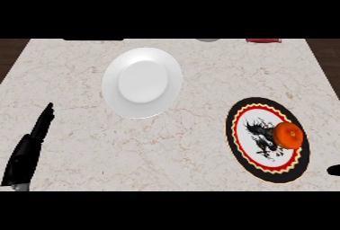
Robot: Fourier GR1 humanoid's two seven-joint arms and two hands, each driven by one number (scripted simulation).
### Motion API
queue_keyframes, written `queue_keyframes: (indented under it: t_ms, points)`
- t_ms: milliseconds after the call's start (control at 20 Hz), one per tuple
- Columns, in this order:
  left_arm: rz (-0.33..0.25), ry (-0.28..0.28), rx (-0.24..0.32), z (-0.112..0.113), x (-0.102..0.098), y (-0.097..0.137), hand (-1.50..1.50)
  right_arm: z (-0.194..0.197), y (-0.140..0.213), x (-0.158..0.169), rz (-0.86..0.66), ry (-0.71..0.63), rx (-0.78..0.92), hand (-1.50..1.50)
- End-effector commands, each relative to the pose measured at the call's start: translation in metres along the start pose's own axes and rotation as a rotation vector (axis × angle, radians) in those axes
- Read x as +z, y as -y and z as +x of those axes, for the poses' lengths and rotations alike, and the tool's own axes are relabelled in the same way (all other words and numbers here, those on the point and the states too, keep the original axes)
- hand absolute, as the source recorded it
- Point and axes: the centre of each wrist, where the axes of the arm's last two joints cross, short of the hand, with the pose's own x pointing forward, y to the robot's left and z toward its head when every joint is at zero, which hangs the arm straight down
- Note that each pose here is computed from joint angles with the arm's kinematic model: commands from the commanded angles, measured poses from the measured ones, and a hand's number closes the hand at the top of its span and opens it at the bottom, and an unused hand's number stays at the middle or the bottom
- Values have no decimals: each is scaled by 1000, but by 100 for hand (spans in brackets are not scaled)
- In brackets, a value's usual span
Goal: Pick the squash from the plate and place it in the plate
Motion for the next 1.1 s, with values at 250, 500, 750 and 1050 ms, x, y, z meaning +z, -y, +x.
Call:
queue_keyframes:
  t_ms: [250, 500, 750, 1050]
  points:
    - [-3, -5, 10, -4, 5, -1, 0, -18, -15, -49, 160, -79, 159, -150]
    - [5, 6, -14, 3, -2, 3, 0, -31, -13, -60, 192, -80, 162, -150]
    - [1, 0, 2, -12, 21, -3, 0, -45, -43, -60, 264, -91, 187, -150]
    - [4, -8, -8, 3, 11, -7, 0, -55, -21, -74, 284, -122, 184, -150]
